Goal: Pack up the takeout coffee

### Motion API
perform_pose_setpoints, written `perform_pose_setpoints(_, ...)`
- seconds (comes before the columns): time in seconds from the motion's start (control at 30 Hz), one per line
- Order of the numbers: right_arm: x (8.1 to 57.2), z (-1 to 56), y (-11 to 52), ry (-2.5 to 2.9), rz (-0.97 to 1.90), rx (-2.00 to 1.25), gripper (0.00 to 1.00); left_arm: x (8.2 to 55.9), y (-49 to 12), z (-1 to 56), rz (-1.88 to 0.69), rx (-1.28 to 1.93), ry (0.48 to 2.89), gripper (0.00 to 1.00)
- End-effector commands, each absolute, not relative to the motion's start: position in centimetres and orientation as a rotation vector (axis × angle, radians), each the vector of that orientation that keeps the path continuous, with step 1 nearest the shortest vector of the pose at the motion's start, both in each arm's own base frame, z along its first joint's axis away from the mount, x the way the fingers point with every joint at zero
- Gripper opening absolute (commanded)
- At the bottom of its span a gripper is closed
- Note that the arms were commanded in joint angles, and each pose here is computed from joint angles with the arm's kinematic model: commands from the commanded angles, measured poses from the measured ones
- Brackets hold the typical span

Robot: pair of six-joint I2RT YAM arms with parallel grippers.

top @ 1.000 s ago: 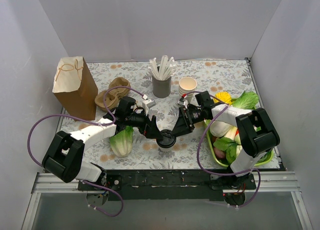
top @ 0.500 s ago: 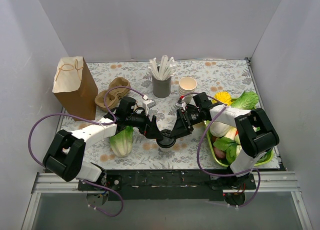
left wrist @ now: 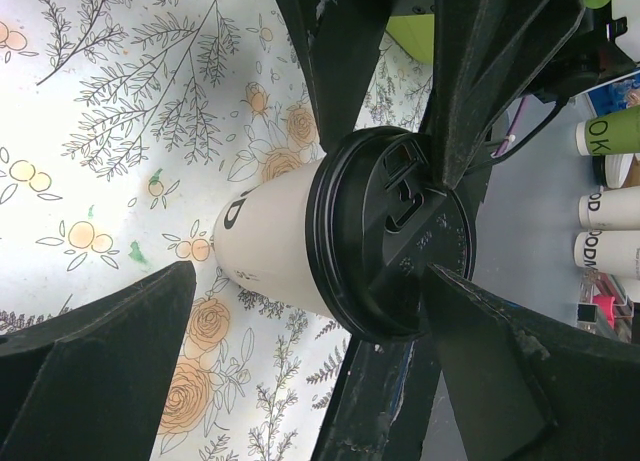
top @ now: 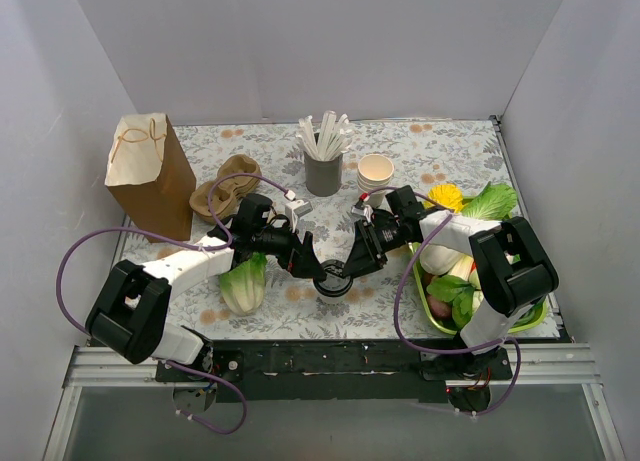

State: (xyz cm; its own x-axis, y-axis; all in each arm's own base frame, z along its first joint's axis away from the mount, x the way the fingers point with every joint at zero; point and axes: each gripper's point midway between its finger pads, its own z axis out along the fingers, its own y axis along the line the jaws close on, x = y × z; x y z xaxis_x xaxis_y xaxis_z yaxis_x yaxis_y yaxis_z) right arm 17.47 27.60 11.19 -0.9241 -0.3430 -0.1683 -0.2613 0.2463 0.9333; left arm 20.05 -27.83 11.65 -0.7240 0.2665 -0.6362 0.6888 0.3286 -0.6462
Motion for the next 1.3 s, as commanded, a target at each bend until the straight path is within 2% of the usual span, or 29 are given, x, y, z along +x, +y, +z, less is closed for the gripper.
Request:
perform_pose_setpoints(0.0, 17.0, 11.2, 27.3, -2.387, -1.829, 0.602, 0.70, 20.6, -28.2, 12.7, -1.353, 0.873, 2.122, 0.98)
perform_pose_setpoints(0.83, 18.1, 9.1, 27.2, -2.426, -1.822, 0.838, 0.73, 19.0, -27.7, 7.6, -1.417, 0.895, 2.132, 0.98)
perform_pose_setpoints(1.0, 19.5, 10.0, 27.6, -2.415, -1.879, 1.049, 0.73, 18.8, -27.7, 7.5, -1.422, 0.906, 2.105, 0.98)
perform_pose_setpoints(1.17, 20.5, 9.8, 27.9, -2.429, -1.878, 1.124, 0.71, 18.4, -27.3, 6.9, -1.441, 0.850, 2.131, 0.98)
perform_pose_setpoints(1.27, 20.5, 10.9, 28.3, -2.362, -1.948, 1.166, 0.78, 18.0, -27.1, 7.0, -1.458, 0.837, 2.120, 0.98)
